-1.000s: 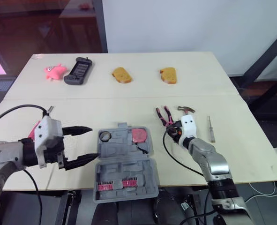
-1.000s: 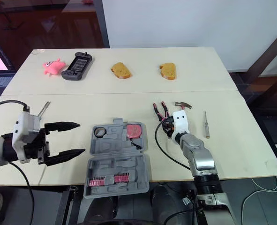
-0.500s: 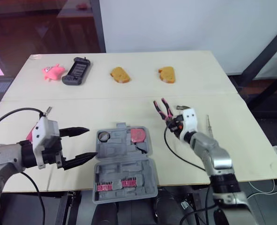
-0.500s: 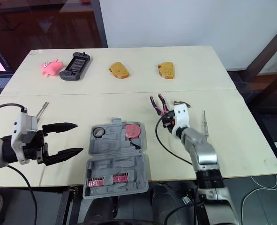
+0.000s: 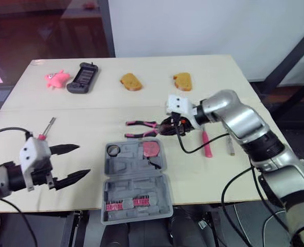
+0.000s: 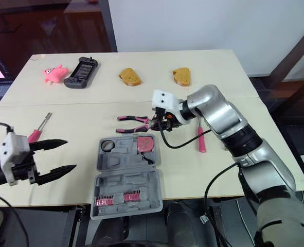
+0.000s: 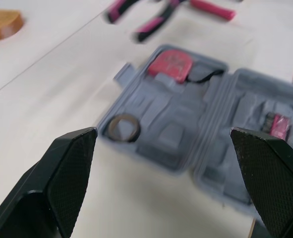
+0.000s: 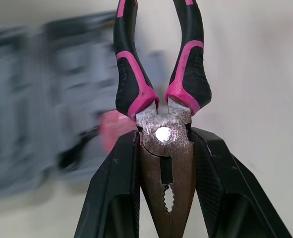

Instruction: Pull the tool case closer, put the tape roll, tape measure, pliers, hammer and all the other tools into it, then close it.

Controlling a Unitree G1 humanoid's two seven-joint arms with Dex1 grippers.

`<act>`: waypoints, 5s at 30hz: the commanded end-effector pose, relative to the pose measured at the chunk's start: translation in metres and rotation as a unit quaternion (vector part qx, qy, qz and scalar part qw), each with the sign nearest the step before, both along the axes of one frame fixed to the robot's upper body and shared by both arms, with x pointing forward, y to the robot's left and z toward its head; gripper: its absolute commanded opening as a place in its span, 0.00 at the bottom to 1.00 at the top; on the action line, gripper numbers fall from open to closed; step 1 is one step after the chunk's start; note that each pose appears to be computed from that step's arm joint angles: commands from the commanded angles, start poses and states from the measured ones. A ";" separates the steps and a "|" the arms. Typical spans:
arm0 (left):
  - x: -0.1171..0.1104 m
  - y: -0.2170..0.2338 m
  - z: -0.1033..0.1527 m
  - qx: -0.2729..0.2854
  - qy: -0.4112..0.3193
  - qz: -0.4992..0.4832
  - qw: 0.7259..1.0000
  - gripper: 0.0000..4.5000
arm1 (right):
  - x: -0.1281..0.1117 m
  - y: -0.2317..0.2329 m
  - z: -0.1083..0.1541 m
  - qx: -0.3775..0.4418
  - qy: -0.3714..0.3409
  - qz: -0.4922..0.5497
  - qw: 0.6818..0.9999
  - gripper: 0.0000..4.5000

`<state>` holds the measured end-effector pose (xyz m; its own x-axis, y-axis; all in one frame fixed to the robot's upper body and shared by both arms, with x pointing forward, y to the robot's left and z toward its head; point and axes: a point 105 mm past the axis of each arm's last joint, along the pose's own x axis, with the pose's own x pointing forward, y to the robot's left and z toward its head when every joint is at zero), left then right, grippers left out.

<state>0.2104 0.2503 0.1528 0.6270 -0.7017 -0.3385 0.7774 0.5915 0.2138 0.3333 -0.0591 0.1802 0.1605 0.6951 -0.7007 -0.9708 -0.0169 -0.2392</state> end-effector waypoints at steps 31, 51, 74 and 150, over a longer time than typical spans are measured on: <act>-0.043 0.039 -0.019 0.008 -0.007 0.111 0.994 1.00 | -0.019 0.075 -0.085 -0.067 0.022 0.012 0.997 0.21; -0.046 0.033 -0.028 0.000 -0.003 0.113 0.994 1.00 | -0.012 0.072 -0.091 -0.091 0.017 0.014 0.996 0.21; -0.047 0.036 -0.036 0.000 0.003 0.117 0.993 1.00 | -0.018 0.088 -0.084 -0.101 0.041 0.026 0.994 0.21; -0.006 0.053 -0.056 0.101 0.113 0.069 0.986 1.00 | -0.026 -0.003 -0.032 0.175 -0.021 0.049 0.983 0.02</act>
